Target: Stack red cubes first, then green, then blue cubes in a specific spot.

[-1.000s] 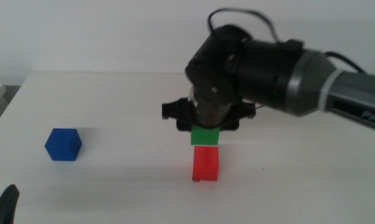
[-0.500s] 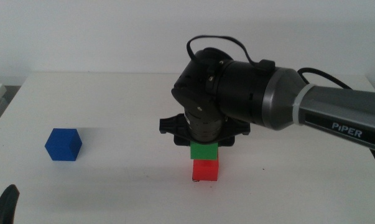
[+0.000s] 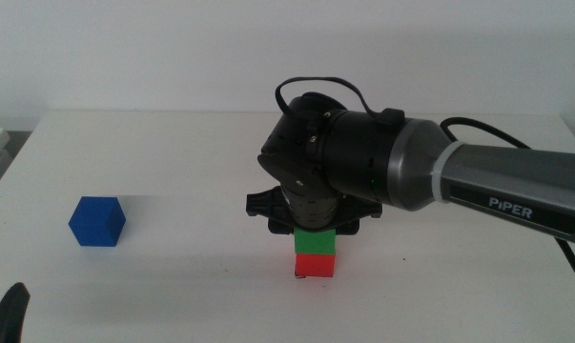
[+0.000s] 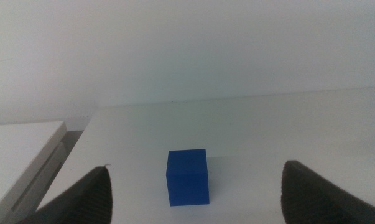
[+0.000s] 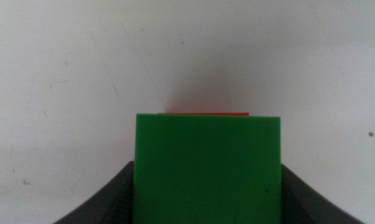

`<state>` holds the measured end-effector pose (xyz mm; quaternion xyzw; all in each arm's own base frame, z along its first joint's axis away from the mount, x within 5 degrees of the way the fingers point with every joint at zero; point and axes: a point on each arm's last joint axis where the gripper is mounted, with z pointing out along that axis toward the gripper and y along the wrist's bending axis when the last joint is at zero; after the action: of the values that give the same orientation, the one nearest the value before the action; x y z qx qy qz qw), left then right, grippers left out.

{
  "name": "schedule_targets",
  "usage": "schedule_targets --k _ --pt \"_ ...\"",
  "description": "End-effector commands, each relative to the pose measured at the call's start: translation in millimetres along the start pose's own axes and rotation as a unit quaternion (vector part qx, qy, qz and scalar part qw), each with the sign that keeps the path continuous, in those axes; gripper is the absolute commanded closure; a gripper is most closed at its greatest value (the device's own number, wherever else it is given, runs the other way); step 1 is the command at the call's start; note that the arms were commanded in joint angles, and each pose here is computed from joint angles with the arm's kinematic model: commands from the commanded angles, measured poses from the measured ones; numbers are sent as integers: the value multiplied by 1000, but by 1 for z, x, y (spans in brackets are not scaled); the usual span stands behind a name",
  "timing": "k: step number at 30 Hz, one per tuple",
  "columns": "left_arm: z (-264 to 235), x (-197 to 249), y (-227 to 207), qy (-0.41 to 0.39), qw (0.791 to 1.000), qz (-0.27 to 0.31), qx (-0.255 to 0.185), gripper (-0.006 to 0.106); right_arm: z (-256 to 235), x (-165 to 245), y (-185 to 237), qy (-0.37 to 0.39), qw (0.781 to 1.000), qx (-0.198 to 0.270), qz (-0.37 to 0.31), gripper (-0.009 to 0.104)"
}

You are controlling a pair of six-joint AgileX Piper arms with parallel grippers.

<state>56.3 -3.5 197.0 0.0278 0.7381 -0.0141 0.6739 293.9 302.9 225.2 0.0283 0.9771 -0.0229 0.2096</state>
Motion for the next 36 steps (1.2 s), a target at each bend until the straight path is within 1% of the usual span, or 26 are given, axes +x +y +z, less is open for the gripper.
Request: schedule_targets --k 1,9,11,16,20,21,24,27,29,32,34,36 --pt "0 -2 0 -9 1000 -1 -1 9 0 1 0 -3 1000 2 -2 76" --pt "0 -2 0 -9 1000 -1 -1 9 6 3 2 1 1000 7 -4 76" --pt "0 -2 0 -9 1000 -1 -1 9 6 2 3 -3 1000 0 -4 76" --pt "0 -2 0 -9 1000 -1 -1 9 6 2 3 -4 1000 0 -5 76" --pt "0 -2 0 -9 1000 -1 -1 9 6 2 3 -4 1000 -2 0 62" --pt "0 -2 0 -9 1000 -1 -1 9 6 2 3 -3 1000 -2 1 43" --pt "0 -2 0 -9 1000 -1 -1 9 5 2 3 -2 1000 -4 2 26" --pt "0 -2 0 -9 1000 -1 -1 9 -12 -2 0 -13 1000 -21 1 14" --pt "0 -2 0 -9 1000 -1 -1 9 -38 -8 -7 -33 998 -44 -17 12" --pt "0 -2 0 -9 1000 -1 -1 9 -86 -17 -25 -75 992 -81 -62 12" --pt "0 -2 0 -9 1000 -1 -1 9 -116 -21 -41 -103 984 -101 -101 12" --pt "0 -2 0 -9 1000 -1 -1 9 -143 -21 -63 -130 972 -129 -150 12"
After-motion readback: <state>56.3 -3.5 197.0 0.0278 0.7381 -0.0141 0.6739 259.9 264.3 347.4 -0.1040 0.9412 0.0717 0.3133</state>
